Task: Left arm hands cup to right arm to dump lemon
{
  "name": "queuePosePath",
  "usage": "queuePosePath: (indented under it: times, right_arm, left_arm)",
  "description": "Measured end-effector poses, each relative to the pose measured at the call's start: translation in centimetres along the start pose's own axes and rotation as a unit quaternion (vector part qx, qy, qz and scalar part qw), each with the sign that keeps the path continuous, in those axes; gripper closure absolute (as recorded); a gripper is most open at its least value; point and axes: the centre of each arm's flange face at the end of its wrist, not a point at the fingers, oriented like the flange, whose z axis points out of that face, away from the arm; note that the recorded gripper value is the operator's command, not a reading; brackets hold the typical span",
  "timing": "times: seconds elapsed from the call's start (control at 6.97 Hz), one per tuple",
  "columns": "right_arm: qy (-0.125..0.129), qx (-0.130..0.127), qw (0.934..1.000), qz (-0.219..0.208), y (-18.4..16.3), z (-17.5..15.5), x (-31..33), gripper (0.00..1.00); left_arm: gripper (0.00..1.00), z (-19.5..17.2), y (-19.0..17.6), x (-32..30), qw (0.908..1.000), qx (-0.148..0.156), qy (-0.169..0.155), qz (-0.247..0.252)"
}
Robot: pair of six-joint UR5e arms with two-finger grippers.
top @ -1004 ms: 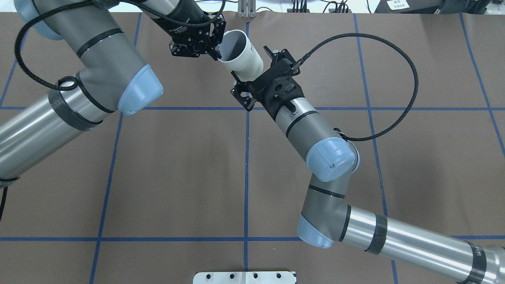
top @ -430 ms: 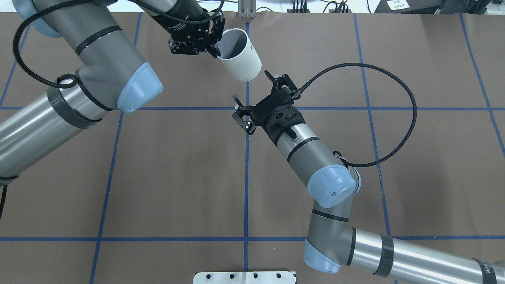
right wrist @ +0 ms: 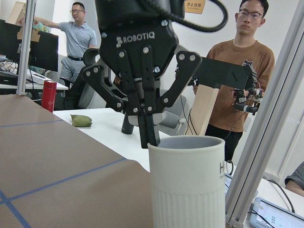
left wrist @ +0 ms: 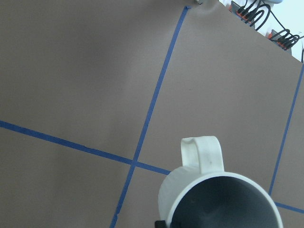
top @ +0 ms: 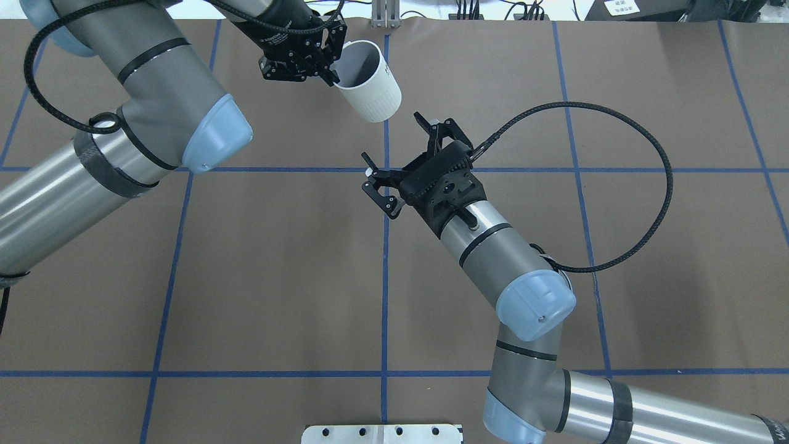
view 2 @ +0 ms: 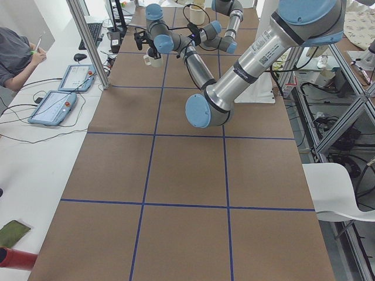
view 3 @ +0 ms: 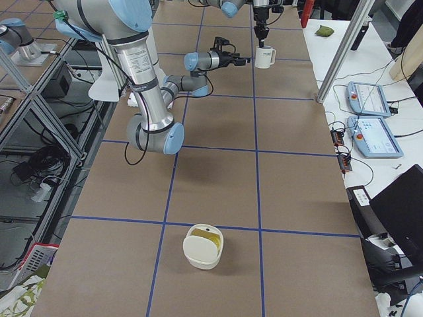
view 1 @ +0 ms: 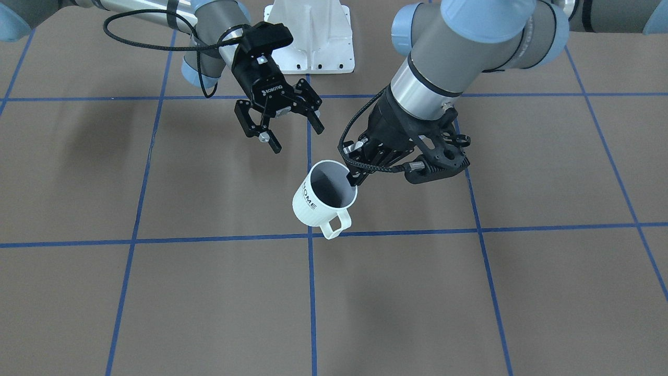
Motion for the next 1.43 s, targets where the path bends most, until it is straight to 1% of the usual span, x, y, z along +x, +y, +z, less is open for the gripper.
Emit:
queuePosePath:
  times: [0.14,0.29,0.43,0.57,0.72,0.86,1.0,1.15,1.29,1.43]
  right_arm:
    - [0.003,0.003,0.9997,0.023,-0.6,-0.4,0.6,0.01]
    - [0.014,-0.005,0.9987,0.049,-0.7,0.2,1.9,0.01]
    - [0.03,-0.027,0.9972,0.064,-0.8,1.5,3.7,0.01]
    - [0.04,-0.057,0.9944,0.08,-1.1,3.1,6.4,0.01]
    - [0.05,-0.096,0.9896,0.095,-1.4,4.8,9.7,0.01]
    - [0.071,-0.14,0.9825,0.1,-1.5,6.2,12.8,0.01]
    - [0.096,-0.175,0.9752,0.096,-1.6,7.2,15.3,0.01]
    - [0.115,-0.208,0.9667,0.095,-1.7,7.9,17.5,0.01]
    - [0.123,-0.253,0.9541,0.104,-2.1,8.5,20.1,0.0]
    - [0.121,-0.302,0.9379,0.12,-2.5,8.8,22.7,0.0]
  left_arm:
    - [1.0,-0.1,-0.6,-0.3,1.0,0.006,-0.003,-0.003]
    - [1.0,-0.3,-1.3,-0.8,0.9999,0.011,-0.005,-0.001]
    - [1.0,-0.4,-2.2,-1.8,0.9998,0.016,-0.011,0.006]
    - [1.0,-0.3,-3.4,-3.8,0.9995,0.021,-0.02,0.014]
    - [1.0,-0.3,-4.5,-6.4,0.9989,0.025,-0.031,0.026]
    - [1.0,-0.4,-5.1,-9.3,0.9979,0.026,-0.041,0.042]
    - [1.0,-0.7,-5.4,-12.9,0.9966,0.026,-0.052,0.059]
    - [1.0,-1.2,-5.7,-16.4,0.9949,0.027,-0.064,0.072]
    - [1.0,-1.7,-6.2,-20.1,0.9925,0.028,-0.079,0.089]
    - [1.0,-2.2,-6.6,-23.9,0.9889,0.028,-0.095,0.111]
